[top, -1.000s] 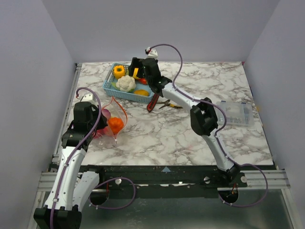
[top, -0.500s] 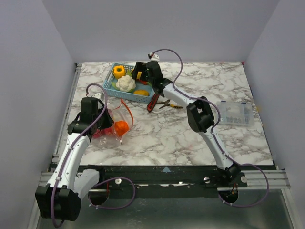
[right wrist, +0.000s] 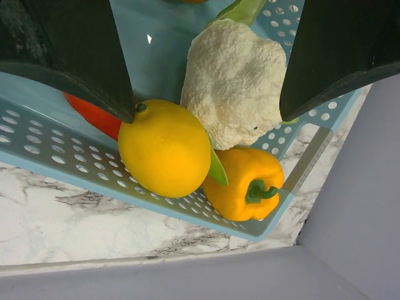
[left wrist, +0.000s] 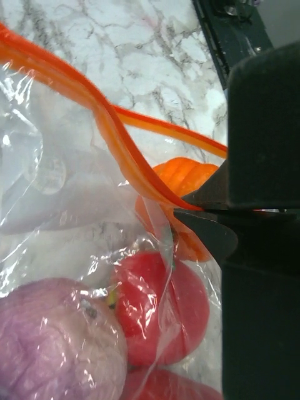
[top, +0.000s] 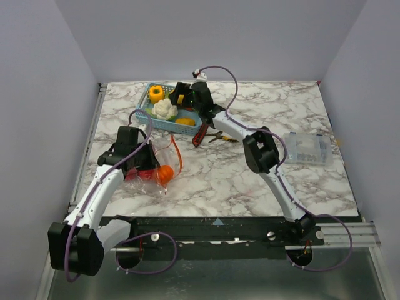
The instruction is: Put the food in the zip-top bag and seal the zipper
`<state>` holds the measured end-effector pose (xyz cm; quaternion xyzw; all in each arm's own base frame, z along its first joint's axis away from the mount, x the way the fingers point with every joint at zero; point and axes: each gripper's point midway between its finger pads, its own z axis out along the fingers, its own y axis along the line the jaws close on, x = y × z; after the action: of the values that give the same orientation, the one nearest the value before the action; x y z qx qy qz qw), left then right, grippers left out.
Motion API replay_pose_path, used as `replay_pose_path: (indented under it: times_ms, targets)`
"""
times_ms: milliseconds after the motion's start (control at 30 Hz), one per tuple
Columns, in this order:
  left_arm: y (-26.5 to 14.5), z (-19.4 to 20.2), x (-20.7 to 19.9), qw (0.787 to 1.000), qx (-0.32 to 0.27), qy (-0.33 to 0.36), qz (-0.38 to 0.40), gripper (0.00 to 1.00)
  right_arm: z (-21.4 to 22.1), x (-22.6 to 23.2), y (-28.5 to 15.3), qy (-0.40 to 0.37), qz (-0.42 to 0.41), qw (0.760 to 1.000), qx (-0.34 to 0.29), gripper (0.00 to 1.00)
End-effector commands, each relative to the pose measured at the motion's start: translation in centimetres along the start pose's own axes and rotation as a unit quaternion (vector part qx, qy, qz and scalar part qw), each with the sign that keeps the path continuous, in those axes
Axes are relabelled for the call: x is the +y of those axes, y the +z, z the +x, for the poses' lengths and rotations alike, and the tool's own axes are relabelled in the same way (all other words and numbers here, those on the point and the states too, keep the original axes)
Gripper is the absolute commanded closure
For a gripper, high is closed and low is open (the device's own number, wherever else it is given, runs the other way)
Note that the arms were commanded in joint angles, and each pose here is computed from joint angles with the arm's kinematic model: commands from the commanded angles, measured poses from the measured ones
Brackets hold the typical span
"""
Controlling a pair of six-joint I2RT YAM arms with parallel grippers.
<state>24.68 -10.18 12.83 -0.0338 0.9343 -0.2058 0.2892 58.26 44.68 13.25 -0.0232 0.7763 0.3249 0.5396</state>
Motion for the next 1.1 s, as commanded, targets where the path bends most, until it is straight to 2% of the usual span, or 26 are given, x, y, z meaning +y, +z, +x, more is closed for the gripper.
replay_pose_path:
  times_ms: [0, 100, 267, 400, 500, 567, 833, 1000, 1067]
  targets:
    - [-0.1, 1.5, -3.7, 0.995, 0.03, 0.04, 0.088, 1.0, 0.5, 0.5, 0.7, 0.001, -0.026, 1.0, -0.006, 0.0]
    - [-0.3, 2.3, -5.1, 0.991, 0.047, 0.045, 0.113, 1.0, 0.5, 0.4, 0.7, 0.0, -0.028, 1.0, -0.009, 0.0]
    - [-0.2, 1.4, -1.3, 0.999, 0.02, 0.026, -0.004, 1.0, 0.4, 0.3, 0.9, 0.017, -0.036, 0.999, -0.011, 0.0]
    - [0.5, 2.8, -1.9, 0.998, 0.056, 0.003, 0.016, 1.0, 0.8, 0.1, 0.8, 0.019, -0.034, 0.999, -0.008, 0.0]
    - [1.6, 4.4, -1.7, 0.994, 0.104, -0.027, 0.009, 1.0, 0.8, -0.2, 0.6, 0.022, -0.033, 0.999, -0.009, 0.0]
    - [2.0, 4.7, -1.4, 0.993, 0.115, -0.039, -0.002, 1.0, 0.9, -0.4, 0.7, 0.025, -0.033, 0.999, -0.011, 0.0]
    - [1.5, 3.6, -2.6, 0.994, 0.091, -0.065, 0.017, 1.0, 2.0, -1.6, 1.7, 0.04, -0.036, 0.999, -0.008, 0.0]
    - [1.7, 4.2, -2.2, 0.993, 0.09, -0.07, 0.014, 1.0, 1.2, -4.3, 1.6, 0.074, 0.049, 0.996, -0.021, 0.0]
    - [1.6, 4.2, -1.9, 0.994, 0.085, -0.066, 0.006, 1.0, 1.0, -4.3, 1.2, 0.088, 0.04, 0.995, -0.029, 0.0]
